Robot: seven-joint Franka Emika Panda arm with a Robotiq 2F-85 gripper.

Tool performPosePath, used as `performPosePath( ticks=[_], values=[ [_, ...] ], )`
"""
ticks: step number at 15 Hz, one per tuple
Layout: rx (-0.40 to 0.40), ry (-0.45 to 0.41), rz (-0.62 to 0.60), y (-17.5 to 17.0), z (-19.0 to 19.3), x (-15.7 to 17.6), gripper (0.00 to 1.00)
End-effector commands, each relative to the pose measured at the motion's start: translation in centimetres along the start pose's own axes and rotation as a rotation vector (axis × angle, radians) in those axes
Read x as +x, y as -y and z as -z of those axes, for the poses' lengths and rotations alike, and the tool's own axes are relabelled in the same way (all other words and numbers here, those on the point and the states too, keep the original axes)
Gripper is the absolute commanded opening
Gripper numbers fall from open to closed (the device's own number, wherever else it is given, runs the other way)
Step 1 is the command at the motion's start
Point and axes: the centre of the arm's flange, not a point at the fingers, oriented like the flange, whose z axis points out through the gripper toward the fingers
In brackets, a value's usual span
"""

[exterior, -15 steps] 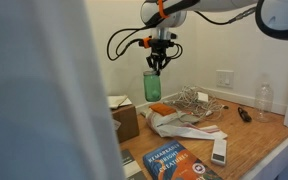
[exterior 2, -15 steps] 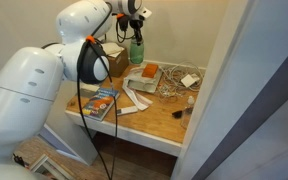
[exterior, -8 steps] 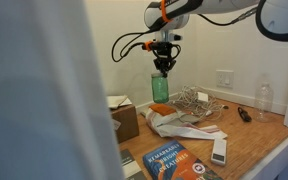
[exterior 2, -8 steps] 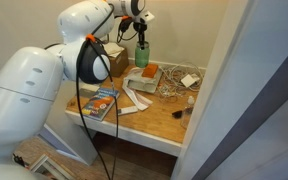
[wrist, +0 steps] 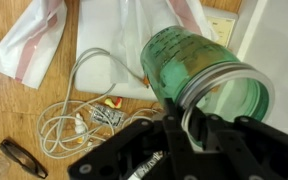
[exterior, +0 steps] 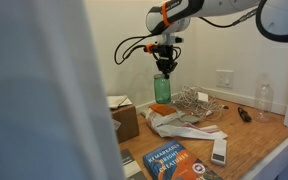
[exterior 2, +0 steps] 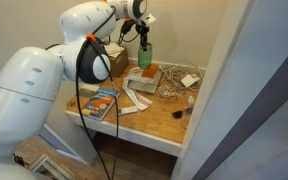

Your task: Bring the green jar closer to the sunglasses

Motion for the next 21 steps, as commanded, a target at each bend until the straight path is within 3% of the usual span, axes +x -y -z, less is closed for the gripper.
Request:
performPosePath(
  ticks=[1, 4, 5, 15, 18, 21],
  values=[
    [0.000, 0.000, 0.000, 0.0, 0.0, 0.0, 0.13],
    [0.000, 0.000, -0.001, 0.0, 0.0, 0.0, 0.13],
    [0.000, 0.000, -0.001, 0.0, 0.0, 0.0, 0.03],
    [-0.062, -0.063, -0.097, -6.7, -0.4, 3.4, 0.03],
    [-0.089, -0.058, -0.148, -8.2, -0.9, 4.6, 0.03],
    [-0.104, -0.023, -0.121, -9.0, -1.9, 4.4, 0.03]
  ],
)
